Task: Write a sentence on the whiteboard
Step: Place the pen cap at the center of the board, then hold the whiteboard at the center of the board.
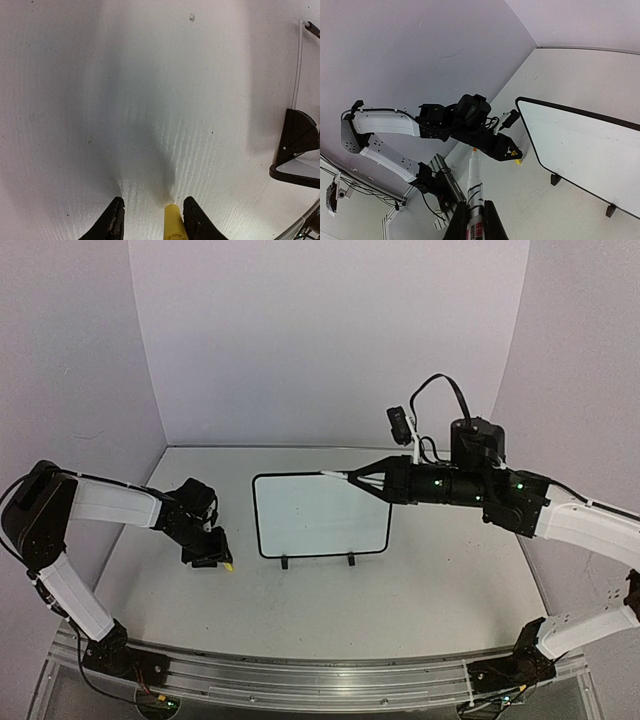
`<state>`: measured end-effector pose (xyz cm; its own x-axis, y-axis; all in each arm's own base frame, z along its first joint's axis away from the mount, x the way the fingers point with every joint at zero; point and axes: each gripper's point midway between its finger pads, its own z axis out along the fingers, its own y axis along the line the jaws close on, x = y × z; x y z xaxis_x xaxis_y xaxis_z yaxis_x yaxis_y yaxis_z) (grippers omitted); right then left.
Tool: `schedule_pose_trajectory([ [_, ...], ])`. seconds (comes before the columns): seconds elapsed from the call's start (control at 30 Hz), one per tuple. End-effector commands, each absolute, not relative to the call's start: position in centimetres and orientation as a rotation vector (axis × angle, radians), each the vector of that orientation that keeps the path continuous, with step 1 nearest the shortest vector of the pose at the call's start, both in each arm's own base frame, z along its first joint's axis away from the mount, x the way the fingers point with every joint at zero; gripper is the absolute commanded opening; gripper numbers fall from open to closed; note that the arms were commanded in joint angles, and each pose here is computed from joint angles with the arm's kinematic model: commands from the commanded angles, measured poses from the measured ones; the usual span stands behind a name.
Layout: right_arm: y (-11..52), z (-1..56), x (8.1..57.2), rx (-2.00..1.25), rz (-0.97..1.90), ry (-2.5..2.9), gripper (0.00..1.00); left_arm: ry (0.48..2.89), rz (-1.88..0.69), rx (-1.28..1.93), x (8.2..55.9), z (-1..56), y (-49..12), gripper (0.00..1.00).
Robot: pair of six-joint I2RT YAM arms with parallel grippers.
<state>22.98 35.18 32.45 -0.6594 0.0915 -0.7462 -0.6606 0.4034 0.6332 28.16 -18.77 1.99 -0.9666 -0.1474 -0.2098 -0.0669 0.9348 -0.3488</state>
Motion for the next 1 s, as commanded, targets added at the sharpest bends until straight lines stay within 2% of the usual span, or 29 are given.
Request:
schedule_pose_trajectory([
  [0.0,35.5,33.0,23.1,-0.501,1.297,1.912,0.00,2.793,-0.524,-0.148,29.6,4.0,-19.2,0.47],
  [0.3,35.5,32.9,23.0,-0.511,1.280,1.920,0.00,2.747,-0.474,-0.167,29.7,5.6,-18.2,0.74],
  [0.47,35.6,32.7,22.7,-0.527,1.261,1.921,0.00,2.654,-0.411,-0.152,30.3,9.3,-16.9,0.85],
  [0.67,36.0,32.3,22.6,-0.574,1.246,1.916,0.00,2.525,-0.371,0.107,32.1,16.6,-17.2,0.87],
  [0.83,37.4,31.4,22.2,-0.656,1.282,1.908,0.00,2.384,-0.549,0.465,32.4,22.1,-21.1,0.87],
  [0.97,38.6,30.1,22.5,-0.715,1.287,1.913,0.00,2.197,-0.764,0.761,30.6,25.1,-24.6,0.85],
])
